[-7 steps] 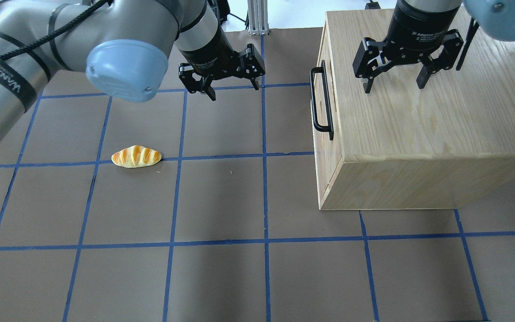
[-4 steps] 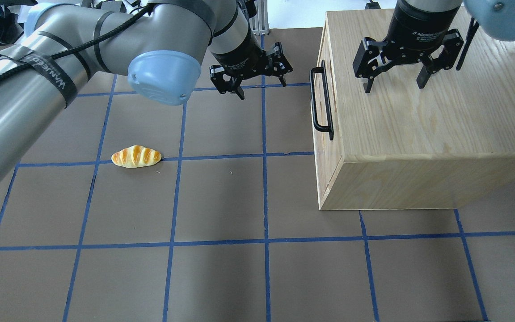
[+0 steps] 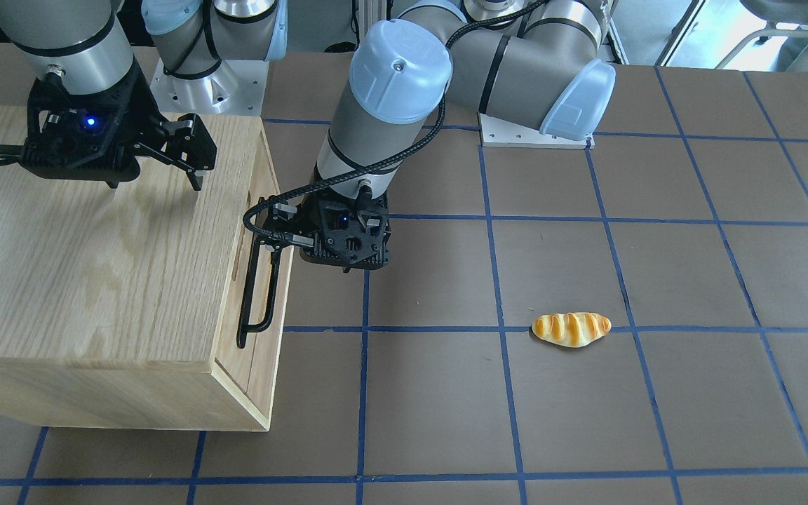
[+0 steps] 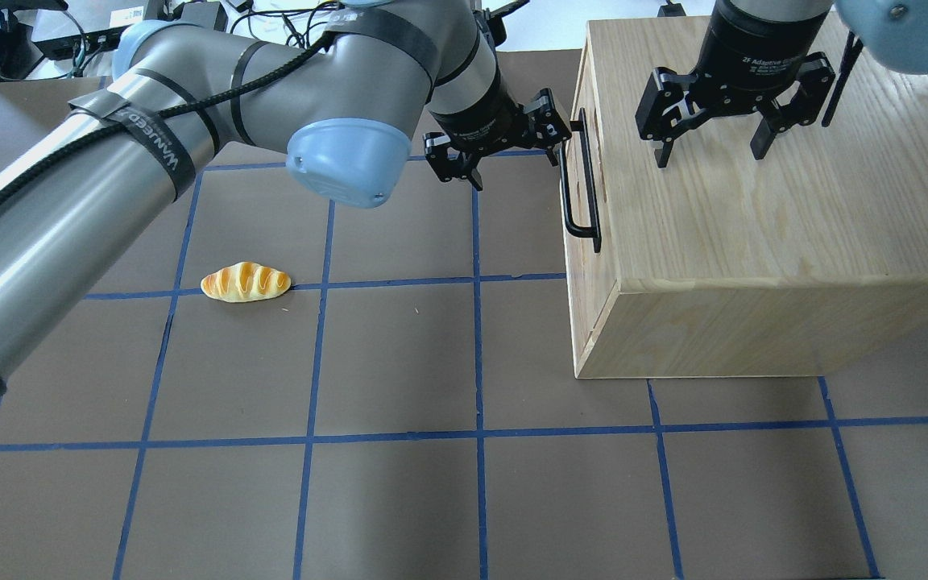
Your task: Open upper drawer
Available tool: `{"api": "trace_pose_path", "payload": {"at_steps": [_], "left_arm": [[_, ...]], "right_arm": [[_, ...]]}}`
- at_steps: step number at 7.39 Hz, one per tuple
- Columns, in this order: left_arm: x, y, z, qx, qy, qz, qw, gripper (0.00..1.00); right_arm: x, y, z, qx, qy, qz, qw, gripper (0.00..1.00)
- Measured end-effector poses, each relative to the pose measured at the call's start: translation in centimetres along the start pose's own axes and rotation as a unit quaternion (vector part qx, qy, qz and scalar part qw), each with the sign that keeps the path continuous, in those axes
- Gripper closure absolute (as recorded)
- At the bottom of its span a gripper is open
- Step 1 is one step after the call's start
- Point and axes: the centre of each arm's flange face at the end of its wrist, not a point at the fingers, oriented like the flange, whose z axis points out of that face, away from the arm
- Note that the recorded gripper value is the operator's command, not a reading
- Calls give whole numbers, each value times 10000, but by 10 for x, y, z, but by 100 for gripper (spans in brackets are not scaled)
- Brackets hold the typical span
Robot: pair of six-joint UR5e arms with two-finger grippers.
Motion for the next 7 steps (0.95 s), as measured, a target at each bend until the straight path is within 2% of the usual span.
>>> {"api": "trace_pose_path", "payload": {"at_steps": [7], "left_arm": [[6,5,11,-65,-8,286,9996,0]], "right_arm": [[0,0,0,-3,0,7,10000,0]]}}
